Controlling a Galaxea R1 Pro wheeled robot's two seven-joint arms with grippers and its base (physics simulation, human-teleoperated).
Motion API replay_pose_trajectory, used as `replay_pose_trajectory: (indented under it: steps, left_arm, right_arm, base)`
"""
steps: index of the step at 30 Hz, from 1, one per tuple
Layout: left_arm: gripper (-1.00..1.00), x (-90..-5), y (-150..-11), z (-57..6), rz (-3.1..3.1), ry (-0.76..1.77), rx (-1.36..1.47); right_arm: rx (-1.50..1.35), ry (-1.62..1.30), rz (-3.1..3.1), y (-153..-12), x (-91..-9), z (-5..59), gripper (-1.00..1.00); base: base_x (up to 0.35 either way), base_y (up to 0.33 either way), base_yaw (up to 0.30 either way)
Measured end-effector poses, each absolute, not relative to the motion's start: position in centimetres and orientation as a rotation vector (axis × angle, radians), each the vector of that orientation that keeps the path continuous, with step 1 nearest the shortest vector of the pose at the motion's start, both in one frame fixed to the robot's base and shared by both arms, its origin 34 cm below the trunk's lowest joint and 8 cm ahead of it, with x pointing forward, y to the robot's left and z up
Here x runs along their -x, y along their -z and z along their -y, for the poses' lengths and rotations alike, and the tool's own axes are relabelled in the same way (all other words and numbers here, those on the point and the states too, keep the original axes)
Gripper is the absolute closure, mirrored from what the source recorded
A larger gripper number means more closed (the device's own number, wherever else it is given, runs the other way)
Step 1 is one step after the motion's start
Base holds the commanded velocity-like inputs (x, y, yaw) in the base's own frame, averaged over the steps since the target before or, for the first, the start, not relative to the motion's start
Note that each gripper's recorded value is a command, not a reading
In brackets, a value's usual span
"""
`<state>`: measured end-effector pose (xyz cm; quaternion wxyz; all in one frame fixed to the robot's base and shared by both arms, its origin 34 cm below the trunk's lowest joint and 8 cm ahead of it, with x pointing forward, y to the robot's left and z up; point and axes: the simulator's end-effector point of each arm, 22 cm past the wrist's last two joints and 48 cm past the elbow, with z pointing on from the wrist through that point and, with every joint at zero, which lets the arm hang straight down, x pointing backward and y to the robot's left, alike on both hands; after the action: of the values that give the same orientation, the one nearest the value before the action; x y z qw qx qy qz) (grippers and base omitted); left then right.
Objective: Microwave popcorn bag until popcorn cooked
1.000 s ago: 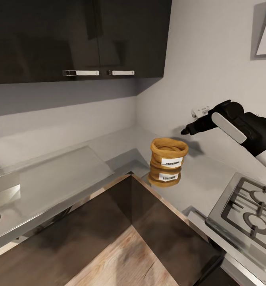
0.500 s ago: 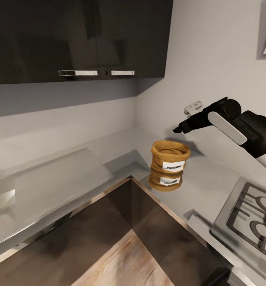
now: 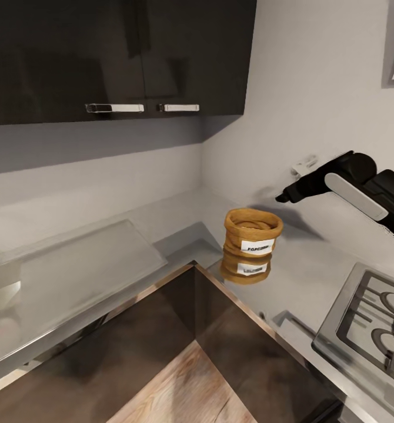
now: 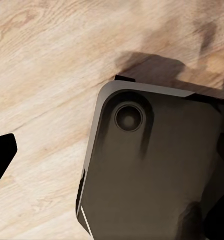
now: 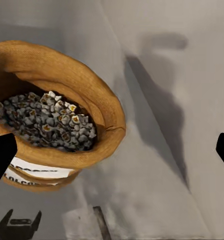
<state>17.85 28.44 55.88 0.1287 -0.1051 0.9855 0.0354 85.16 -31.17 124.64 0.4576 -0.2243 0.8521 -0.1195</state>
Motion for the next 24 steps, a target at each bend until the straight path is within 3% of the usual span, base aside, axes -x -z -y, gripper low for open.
replay_pose_trajectory:
  steps: [7, 24]
  left_arm:
    - [-1.00, -17.9, -55.9, -28.4, -2.865, -0.103, 0.302]
    - [-1.00, -17.7, -55.9, -28.5, -2.867, -0.105, 0.310]
  right_arm:
    - [0.485, 0.331, -2.135, -124.0, -85.4, 33.9, -1.00]
    - [0.476, 0.348, -2.129, -124.2, -85.7, 33.8, -1.00]
  base:
    - [0.100, 0.000, 0.000]
    - [0.091, -0.014, 0.000]
